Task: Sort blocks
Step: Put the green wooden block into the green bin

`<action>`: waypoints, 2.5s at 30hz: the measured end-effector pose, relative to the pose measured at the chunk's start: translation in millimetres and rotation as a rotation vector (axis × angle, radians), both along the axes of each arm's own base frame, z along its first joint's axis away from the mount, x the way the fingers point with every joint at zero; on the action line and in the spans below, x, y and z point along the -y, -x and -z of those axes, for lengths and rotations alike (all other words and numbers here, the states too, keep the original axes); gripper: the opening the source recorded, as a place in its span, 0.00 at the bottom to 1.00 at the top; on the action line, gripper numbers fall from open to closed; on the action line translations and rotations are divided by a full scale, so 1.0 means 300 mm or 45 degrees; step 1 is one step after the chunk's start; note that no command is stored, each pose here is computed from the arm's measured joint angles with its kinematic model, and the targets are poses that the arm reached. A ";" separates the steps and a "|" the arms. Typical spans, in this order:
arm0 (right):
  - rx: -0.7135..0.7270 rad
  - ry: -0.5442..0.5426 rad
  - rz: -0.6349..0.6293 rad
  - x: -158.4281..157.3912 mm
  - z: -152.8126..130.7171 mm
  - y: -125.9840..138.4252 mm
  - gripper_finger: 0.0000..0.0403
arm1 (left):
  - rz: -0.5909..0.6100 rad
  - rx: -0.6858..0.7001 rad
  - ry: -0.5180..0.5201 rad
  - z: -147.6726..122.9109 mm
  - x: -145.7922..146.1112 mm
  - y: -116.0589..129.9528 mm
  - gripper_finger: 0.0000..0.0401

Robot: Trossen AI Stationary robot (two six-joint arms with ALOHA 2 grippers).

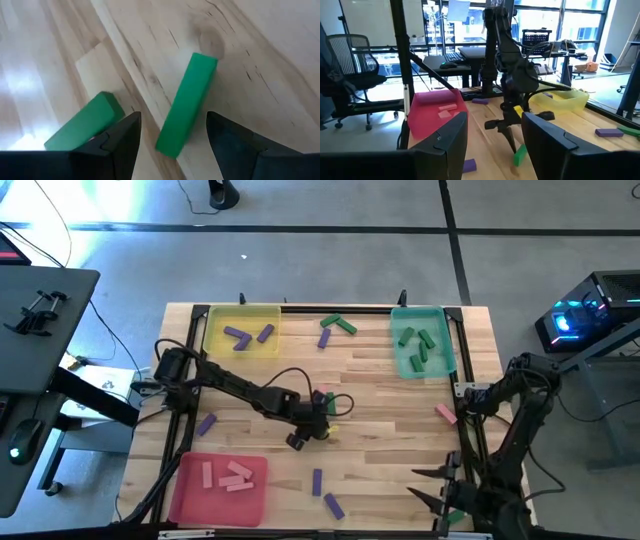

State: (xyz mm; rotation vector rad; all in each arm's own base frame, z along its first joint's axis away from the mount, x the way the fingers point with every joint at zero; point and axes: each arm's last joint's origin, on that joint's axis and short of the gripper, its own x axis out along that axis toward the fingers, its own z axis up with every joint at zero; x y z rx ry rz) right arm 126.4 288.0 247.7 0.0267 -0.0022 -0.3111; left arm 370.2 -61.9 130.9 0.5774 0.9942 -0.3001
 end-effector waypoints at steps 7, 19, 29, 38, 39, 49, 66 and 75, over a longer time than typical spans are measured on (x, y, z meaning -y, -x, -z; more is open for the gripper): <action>-0.065 -0.060 -0.125 0.032 0.033 -0.092 0.43 | 0.002 -0.039 0.065 0.018 0.021 0.004 0.47; -0.366 -0.057 -0.118 0.174 0.190 -0.359 0.43 | -0.284 0.001 0.096 0.018 0.140 0.039 0.08; -0.470 -0.110 -0.172 0.235 0.262 -0.466 0.43 | -0.257 0.268 0.339 0.021 0.265 0.074 0.08; -0.337 -0.052 -0.132 0.229 0.224 -0.482 0.43 | -0.207 0.940 0.740 -0.026 0.265 0.107 0.08; -0.309 -0.054 -0.101 0.229 0.217 -0.483 0.43 | -0.189 0.990 0.761 -0.035 0.268 0.112 0.08; -0.153 -0.022 -0.200 0.245 0.155 -0.528 0.43 | -0.064 1.201 0.811 -0.110 0.322 0.112 0.08; -0.017 0.021 -0.201 0.249 0.102 -0.535 0.08 | -0.187 1.205 0.794 -0.117 0.322 0.099 0.25; 0.078 0.121 -0.015 0.275 -0.084 -0.436 0.08 | -0.347 1.021 0.830 -0.066 0.301 0.095 0.44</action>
